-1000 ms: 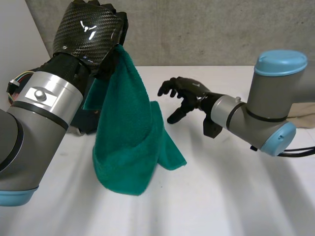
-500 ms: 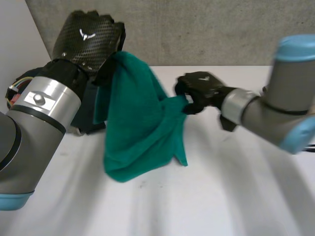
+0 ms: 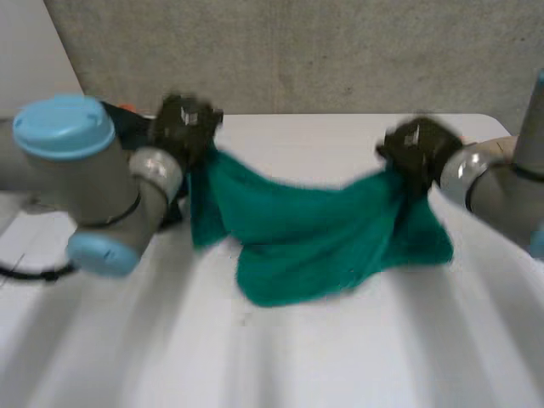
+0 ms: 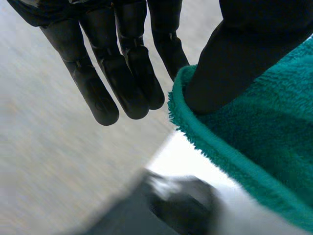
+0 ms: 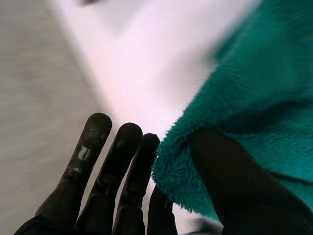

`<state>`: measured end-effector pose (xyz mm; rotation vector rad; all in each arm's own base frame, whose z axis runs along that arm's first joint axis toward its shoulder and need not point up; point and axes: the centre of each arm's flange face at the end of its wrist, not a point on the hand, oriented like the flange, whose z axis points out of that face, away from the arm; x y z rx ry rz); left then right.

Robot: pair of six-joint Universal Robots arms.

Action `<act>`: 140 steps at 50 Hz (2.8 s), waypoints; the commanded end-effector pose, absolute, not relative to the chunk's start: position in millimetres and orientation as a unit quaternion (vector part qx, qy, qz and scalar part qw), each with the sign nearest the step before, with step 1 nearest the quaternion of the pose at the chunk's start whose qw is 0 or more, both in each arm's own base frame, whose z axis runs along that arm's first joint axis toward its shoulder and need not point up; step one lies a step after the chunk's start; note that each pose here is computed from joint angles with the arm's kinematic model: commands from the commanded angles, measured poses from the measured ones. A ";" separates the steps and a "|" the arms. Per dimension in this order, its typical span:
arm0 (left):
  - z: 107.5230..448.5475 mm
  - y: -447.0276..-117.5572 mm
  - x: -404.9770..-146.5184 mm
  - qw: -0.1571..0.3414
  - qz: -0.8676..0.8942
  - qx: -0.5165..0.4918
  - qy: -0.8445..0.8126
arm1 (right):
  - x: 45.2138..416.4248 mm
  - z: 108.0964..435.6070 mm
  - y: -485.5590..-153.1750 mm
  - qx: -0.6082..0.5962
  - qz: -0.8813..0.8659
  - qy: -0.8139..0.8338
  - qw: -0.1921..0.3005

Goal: Fold the laundry.

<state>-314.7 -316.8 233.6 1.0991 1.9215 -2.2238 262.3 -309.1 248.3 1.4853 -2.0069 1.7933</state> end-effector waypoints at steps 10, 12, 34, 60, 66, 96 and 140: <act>387.4 -352.2 -338.9 0.028 -0.928 0.200 0.313 | 280.5 378.0 -361.7 0.300 0.874 -0.359 0.128; 358.1 -351.7 -338.8 0.021 -0.909 0.221 0.353 | 285.4 359.0 -353.8 0.319 0.860 -0.382 0.115; 175.0 -269.7 -325.1 -0.017 -0.743 0.365 0.561 | 251.7 146.9 -232.9 0.513 0.479 -0.712 0.005; 187.0 -192.7 -311.9 -0.049 -0.726 0.396 0.559 | 210.3 262.9 -250.3 0.425 0.560 -0.710 -0.035; 191.6 -191.4 -310.9 -0.049 -0.728 0.396 0.558 | 213.3 244.7 -293.5 0.419 0.545 -0.725 -0.039; 214.3 -191.3 -308.8 -0.049 -0.748 0.381 0.540 | 233.6 148.8 -359.4 0.445 0.446 -0.772 -0.081; 398.2 -373.3 -323.1 0.053 -0.941 0.204 0.265 | 235.9 398.8 -395.0 0.266 0.877 -0.366 0.163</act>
